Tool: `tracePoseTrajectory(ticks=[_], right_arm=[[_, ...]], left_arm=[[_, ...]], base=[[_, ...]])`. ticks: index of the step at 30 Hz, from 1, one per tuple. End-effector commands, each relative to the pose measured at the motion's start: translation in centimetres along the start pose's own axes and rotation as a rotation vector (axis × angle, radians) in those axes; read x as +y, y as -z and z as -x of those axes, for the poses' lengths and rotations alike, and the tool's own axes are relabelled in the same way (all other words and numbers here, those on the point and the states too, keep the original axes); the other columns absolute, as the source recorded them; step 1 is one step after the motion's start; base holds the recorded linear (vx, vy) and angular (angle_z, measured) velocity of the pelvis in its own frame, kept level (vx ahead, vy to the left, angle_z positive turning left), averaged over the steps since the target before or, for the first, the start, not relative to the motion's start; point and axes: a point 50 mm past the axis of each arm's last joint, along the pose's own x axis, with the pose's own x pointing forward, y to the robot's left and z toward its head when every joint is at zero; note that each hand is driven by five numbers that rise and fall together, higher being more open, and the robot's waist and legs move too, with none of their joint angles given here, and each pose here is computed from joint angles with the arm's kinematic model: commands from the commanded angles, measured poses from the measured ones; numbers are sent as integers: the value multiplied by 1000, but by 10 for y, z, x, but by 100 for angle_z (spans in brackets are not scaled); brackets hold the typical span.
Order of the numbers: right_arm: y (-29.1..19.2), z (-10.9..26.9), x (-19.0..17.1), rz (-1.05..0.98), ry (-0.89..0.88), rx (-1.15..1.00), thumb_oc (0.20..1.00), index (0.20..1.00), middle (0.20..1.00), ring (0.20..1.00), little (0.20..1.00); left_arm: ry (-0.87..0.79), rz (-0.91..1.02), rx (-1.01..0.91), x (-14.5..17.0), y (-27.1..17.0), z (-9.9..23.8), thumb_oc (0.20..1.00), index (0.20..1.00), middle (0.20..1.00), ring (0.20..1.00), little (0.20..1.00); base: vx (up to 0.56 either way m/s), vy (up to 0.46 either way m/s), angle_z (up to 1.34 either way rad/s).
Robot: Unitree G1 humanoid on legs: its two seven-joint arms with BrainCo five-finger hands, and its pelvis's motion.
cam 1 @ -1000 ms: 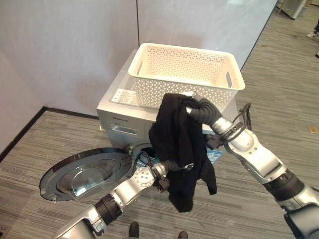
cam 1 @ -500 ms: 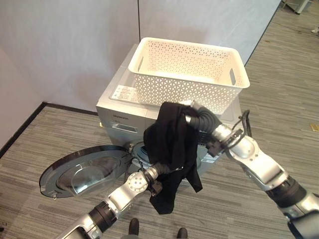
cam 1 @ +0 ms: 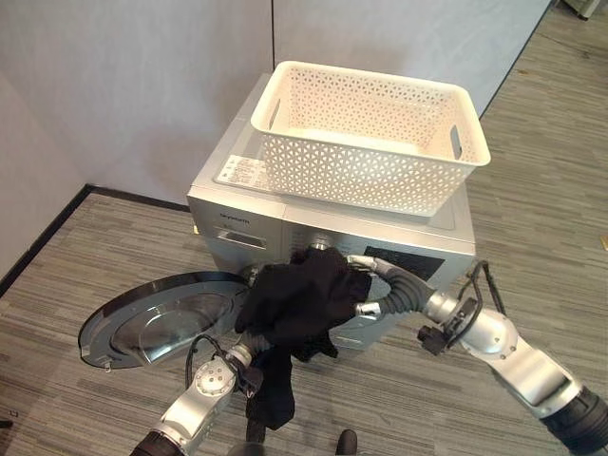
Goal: Grab the laundry basket,head to the washer,open it,put in the laundry and shut it.
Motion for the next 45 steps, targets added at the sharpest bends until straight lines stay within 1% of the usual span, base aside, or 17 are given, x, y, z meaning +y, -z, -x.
tracePoseTrajectory(ticks=[1,4,6,7,12,14,20,25,29,32,35,36,37,40,42,43,45], right_arm=[[-9,8,-6,119,36,-34,1000,1000,1000,1000,1000],[13,30,3,128,122,69,1000,1000,1000,1000,1000],[13,31,4,128,122,71,1000,1000,1000,1000,1000],[24,43,11,182,121,134,1000,1000,1000,1000,1000],[73,84,37,185,52,403,1000,1000,1000,1000,1000],[81,89,41,189,39,441,1000,1000,1000,1000,1000],[140,119,71,147,0,745,1000,1000,1000,1000,1000],[166,118,88,147,13,875,1000,1000,1000,1000,1000],[185,104,100,39,127,987,1000,1000,1000,1000,1000],[186,86,103,-7,188,982,1000,1000,1000,1000,1000],[187,65,112,-7,178,976,1000,1000,1000,1000,1000],[188,58,124,-22,145,1002,1000,1000,1000,1000,1000],[188,58,124,-22,145,1001,1000,1000,1000,1000,1000],[187,45,140,-82,137,1015,1000,1000,1000,1000,1000],[183,33,138,-73,140,974,1000,1000,1000,1000,1000],[177,20,132,-70,163,918,1000,1000,1000,1000,1000],[174,14,130,-71,175,896,1000,1000,1000,1000,1000]], left_arm=[[-49,-47,-125,12,-22,-7,200,200,200,200,200],[-134,-36,-118,23,-16,-1,200,200,200,200,200],[-132,-36,-116,22,-15,-1,200,200,200,200,200],[-176,-25,-115,29,-12,5,200,200,200,200,200],[-283,-24,-118,43,-7,17,200,200,200,200,200],[-292,-20,-121,44,-6,18,200,200,200,200,200],[-319,5,-84,46,4,18,200,200,200,200,200],[-304,51,-20,37,18,10,200,200,200,200,200],[-322,110,-16,30,13,-19,200,200,200,200,200],[-363,113,-41,32,0,-36,200,200,200,200,200],[-451,99,-117,42,-33,-63,200,200,200,200,200],[-502,109,-161,52,-56,-78,200,200,200,200,200],[-502,109,-162,52,-57,-78,200,200,200,200,200],[-590,101,-338,77,-132,-97,200,200,200,200,200],[-644,107,-410,92,-163,-97,200,200,200,200,200],[-678,138,-496,100,-197,-96,200,200,200,200,200],[-685,143,-526,103,-209,-95,200,200,200,200,200]], base=[[1,-7,-3],[-21,4,-7],[-13,3,-9],[-26,10,-17],[-21,14,-8],[-12,12,-23],[-4,1,-4],[-46,-15,-5],[-139,-22,-1],[-118,-12,3],[-171,-27,6],[-112,-34,25],[-113,-45,20],[-133,-72,-3],[-64,-87,5],[-35,-65,3],[-67,-30,3]])
